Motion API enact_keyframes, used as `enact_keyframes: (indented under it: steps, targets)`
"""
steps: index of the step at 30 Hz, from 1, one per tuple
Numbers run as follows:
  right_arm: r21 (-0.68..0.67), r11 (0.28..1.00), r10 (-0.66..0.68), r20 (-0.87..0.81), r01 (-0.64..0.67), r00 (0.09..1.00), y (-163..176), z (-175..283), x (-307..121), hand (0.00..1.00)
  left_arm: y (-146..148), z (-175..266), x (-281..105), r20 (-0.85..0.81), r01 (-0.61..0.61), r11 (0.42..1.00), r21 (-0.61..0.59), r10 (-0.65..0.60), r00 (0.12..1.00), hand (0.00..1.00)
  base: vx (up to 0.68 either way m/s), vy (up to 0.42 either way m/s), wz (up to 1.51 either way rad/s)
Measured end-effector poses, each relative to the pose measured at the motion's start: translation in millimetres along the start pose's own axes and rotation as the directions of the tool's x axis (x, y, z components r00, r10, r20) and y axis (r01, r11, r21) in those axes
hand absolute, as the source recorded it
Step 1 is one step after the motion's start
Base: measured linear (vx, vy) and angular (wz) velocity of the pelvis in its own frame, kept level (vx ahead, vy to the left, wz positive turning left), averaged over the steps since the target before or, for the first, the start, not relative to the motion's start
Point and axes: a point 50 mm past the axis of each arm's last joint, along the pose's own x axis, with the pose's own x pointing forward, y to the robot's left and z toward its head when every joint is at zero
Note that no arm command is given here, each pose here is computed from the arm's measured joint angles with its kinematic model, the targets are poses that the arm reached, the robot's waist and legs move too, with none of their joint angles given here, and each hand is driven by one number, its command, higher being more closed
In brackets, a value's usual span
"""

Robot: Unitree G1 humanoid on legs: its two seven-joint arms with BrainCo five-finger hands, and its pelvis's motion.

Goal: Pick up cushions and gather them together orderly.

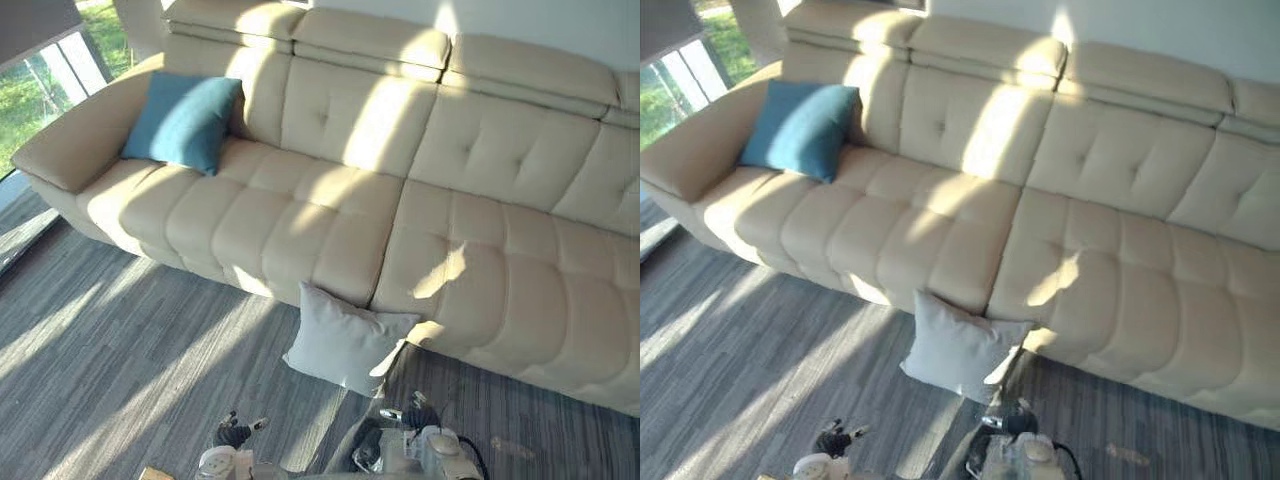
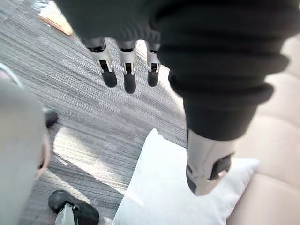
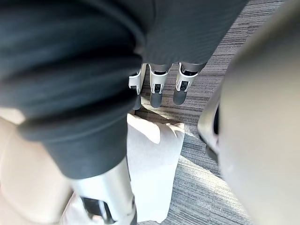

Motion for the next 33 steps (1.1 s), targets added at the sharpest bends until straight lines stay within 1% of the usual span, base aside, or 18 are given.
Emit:
enact_keyframes:
  steps: [1, 3, 8, 13, 15, 18, 20, 26, 29, 33]
  targets:
    - [-0.003, 1.0, -0.019, -0.013, 0.019, 1.0, -7.8, -3.7, -0.4, 0.0, -5.2, 1.6, 0.2, 0.004, 0.021, 1.0, 0.01, -0.021, 1.0, 0.0, 0.21, -0.217, 0.11]
    - [0.006, 0.999, -0.036, -0.037, 0.036, 0.999, -12.2, -10.6, -2.0, 0.0, -7.2, 6.9, 1.3, 0.022, 0.038, 0.999, 0.026, -0.039, 0.999, 0.0, 0.18, -0.237, 0.11]
    - [0.009, 0.999, -0.035, -0.058, 0.035, 0.998, -10.8, -19.4, -5.2, 0.0, -5.9, 14.6, 0.6, 0.067, 0.033, 0.999, 0.012, -0.033, 0.997, 0.0, 0.16, -0.128, -0.31]
    - [0.036, 0.998, -0.056, -0.066, 0.058, 0.996, -13.0, -21.7, -6.0, 0.0, -7.4, 18.7, 0.8, 0.083, 0.032, 0.999, 0.002, -0.032, 0.996, 0.0, 0.19, 0.101, -0.79]
    - [0.053, 0.997, -0.053, -0.069, 0.057, 0.996, -8.7, -22.8, -6.9, 0.0, -2.6, 21.3, 1.8, 0.09, 0.016, 1.0, -0.005, -0.016, 0.996, 0.0, 0.21, 0.139, -0.54]
    - [0.082, 0.995, -0.042, -0.077, 0.048, 0.996, -0.6, -28.8, -11.0, 0.0, 2.1, 24.1, 2.8, 0.097, 0.006, 1.0, -0.004, -0.006, 0.995, 0.0, 0.18, 0.132, -0.1]
    - [0.103, 0.993, -0.052, -0.094, 0.062, 0.994, -1.1, -34.7, -13.4, 0.0, 2.5, 21.5, 2.4, 0.088, 0.005, 1.0, -0.003, -0.004, 0.996, 0.0, 0.11, 0.081, -0.04]
    - [0.11, 0.991, -0.066, -0.095, 0.076, 0.993, -3.0, -34.7, -13.2, 0.0, 2.9, 17.3, 1.3, 0.077, 0.002, 1.0, -0.008, -0.002, 0.997, 0.0, 0.04, 0.02, -0.04]
    - [0.11, 0.991, -0.074, -0.062, 0.081, 0.995, -3.3, -21.8, -8.2, 0.0, 4.6, 24.4, 2.8, 0.097, -0.008, 1.0, -0.019, 0.01, 0.995, 0.0, -0.1, -0.019, 0.11]
    - [0.139, 0.986, -0.1, 0.091, 0.087, 0.991, -6.5, 39.0, 8.9, 0.0, 4.3, 86.5, 10.6, 0.265, -0.033, 0.996, -0.084, 0.054, 0.963, 0.0, -0.23, 0.015, 0.21]
